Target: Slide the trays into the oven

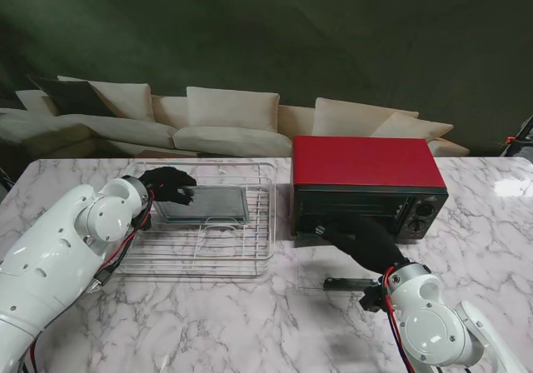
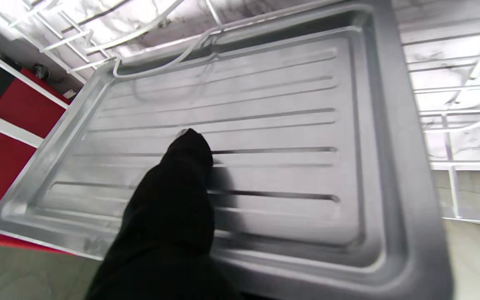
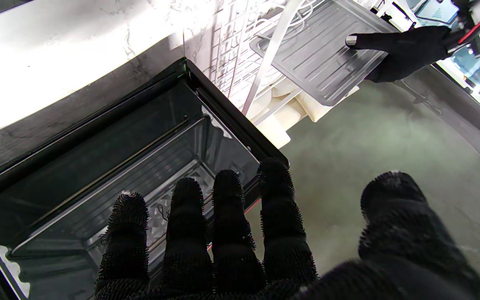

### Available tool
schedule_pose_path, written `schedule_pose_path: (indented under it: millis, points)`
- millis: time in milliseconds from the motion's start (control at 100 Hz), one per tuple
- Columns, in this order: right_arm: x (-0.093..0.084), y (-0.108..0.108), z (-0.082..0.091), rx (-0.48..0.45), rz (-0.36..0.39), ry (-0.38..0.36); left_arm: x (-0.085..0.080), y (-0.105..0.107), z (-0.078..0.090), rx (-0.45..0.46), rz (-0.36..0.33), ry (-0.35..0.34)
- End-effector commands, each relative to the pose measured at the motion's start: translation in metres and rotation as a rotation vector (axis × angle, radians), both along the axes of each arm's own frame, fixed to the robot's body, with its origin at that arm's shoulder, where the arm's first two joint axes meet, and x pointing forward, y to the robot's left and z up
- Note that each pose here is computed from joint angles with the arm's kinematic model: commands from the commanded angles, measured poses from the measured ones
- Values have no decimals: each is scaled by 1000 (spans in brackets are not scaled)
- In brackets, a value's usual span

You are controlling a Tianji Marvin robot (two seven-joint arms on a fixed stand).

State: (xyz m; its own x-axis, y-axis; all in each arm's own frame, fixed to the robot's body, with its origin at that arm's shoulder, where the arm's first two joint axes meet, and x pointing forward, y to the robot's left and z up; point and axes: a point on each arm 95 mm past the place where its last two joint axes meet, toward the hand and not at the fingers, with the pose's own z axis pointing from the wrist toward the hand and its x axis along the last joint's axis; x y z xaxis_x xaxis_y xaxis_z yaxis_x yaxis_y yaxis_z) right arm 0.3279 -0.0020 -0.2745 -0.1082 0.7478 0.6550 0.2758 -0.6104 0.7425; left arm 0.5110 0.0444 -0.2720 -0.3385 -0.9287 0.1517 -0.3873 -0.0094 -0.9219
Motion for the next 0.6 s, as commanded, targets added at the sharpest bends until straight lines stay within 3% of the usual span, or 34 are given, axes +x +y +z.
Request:
schedule_pose_path:
  millis: [0, 170, 590]
  points:
    - [0, 0, -3, 1, -4, 14, -1, 1, -3, 4, 3, 26]
    - [0, 0, -3, 3, -5, 14, -4, -1, 3, -49, 13, 13]
    - [-1, -2, -2, 12, -13, 11, -18, 4, 47, -104, -27, -59]
